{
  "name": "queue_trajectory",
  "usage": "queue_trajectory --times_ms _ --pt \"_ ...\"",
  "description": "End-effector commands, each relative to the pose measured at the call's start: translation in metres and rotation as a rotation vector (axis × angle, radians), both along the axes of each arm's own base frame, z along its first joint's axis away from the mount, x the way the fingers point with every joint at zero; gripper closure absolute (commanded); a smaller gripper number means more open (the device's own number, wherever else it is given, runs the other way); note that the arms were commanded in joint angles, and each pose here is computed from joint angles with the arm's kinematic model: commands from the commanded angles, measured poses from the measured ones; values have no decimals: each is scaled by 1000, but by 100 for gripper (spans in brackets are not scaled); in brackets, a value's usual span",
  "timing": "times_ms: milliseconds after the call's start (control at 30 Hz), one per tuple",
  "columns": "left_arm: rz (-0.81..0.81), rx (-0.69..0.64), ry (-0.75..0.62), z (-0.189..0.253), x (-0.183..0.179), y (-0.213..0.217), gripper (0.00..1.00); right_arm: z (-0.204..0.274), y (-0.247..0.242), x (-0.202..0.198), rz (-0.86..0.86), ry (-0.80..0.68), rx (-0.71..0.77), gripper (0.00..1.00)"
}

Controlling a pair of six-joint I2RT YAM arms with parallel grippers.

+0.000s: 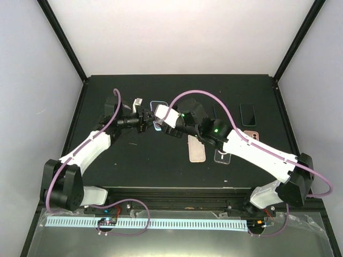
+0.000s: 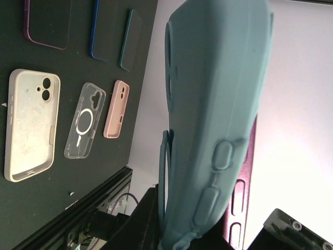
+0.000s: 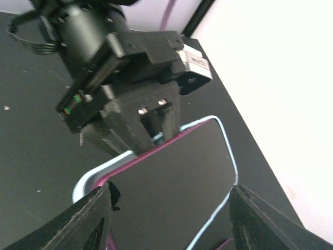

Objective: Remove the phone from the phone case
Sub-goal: Remove the phone case from the phone.

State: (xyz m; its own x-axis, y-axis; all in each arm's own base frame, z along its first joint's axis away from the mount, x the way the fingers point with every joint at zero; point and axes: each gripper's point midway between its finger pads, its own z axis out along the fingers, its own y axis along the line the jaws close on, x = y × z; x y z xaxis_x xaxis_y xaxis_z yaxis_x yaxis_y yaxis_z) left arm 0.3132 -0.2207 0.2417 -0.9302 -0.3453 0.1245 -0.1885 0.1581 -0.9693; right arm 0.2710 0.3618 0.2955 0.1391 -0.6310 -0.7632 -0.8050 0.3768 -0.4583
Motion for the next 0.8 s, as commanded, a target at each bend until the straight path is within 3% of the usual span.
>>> queue_trajectory --times_ms 0,200,767 --pt "-11 -33 -51 16 5 1 98 13 7 -24 105 60 44 36" --pt "-7 -29 -40 12 9 1 99 11 17 -34 160 111 58 38" --pt "-9 -40 -32 14 6 1 98 -12 1 20 -53 -134 -93 48"
